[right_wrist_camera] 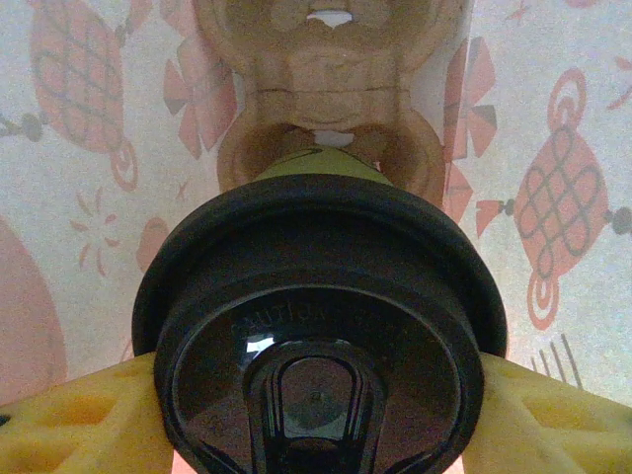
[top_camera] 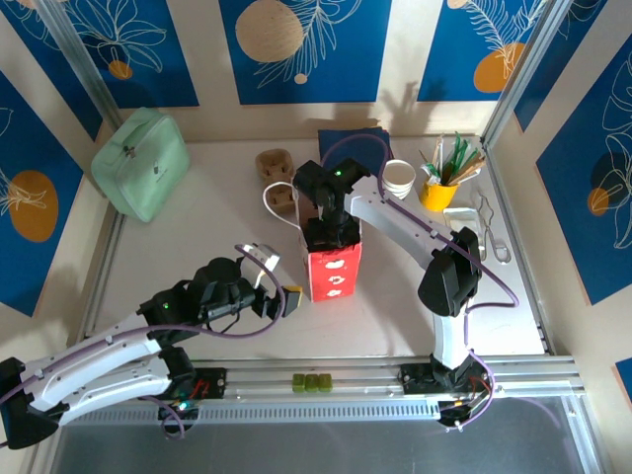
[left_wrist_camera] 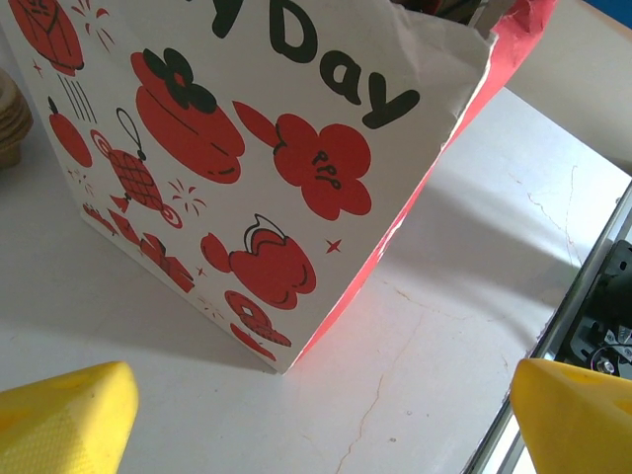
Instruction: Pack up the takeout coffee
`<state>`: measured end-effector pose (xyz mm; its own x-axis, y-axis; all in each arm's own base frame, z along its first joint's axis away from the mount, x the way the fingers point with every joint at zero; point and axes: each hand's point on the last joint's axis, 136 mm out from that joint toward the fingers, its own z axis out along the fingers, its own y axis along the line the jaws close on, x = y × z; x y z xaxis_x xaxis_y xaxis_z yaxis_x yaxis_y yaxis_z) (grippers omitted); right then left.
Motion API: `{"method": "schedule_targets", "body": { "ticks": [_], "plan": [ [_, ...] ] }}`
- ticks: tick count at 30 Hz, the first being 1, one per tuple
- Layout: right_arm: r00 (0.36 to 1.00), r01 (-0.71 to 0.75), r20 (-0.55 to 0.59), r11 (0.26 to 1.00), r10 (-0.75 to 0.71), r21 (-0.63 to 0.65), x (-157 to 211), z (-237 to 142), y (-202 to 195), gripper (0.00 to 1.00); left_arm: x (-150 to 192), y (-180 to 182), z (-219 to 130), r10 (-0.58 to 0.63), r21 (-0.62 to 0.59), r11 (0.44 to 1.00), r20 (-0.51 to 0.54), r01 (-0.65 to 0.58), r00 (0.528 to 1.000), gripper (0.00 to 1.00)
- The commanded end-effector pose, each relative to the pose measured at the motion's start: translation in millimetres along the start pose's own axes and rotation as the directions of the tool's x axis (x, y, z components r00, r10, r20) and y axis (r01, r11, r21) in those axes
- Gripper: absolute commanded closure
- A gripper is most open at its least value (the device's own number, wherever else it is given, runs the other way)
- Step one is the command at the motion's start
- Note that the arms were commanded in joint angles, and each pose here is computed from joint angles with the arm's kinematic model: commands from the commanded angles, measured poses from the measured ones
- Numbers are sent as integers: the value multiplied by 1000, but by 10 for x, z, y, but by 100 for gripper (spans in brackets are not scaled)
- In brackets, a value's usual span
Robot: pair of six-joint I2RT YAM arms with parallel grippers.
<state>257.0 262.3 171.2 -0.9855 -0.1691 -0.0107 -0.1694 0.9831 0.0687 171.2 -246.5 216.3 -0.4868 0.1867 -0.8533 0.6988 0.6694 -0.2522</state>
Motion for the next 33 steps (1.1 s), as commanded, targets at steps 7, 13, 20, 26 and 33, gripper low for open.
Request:
{"method": "schedule_targets", "body": {
  "ticks": [7, 13, 20, 26, 33],
  "plan": [
    [999, 8, -41, 1000, -8, 9, 66, 70, 8, 36, 13, 6, -26, -6, -3, 1000, 11, 6, 1000, 3],
    [999, 9, -33, 1000, -9, 10, 53, 26, 7, 36, 29, 13, -29, -7, -5, 1000, 10, 7, 1000, 3],
    [1000, 5, -29, 1000, -5, 7, 40, 14, 16, 36, 20, 11, -14, -9, -4, 1000, 14, 9, 1000, 3],
    [1000, 7, -26, 1000, -7, 8, 38, -11, 16, 36, 20, 11, -12, -8, -4, 1000, 13, 8, 1000, 3],
    [1000, 9, -24, 1000, -8, 9, 32, -30, 11, 37, 28, 17, -16, -11, -7, 1000, 11, 11, 1000, 3]
  ]
}}
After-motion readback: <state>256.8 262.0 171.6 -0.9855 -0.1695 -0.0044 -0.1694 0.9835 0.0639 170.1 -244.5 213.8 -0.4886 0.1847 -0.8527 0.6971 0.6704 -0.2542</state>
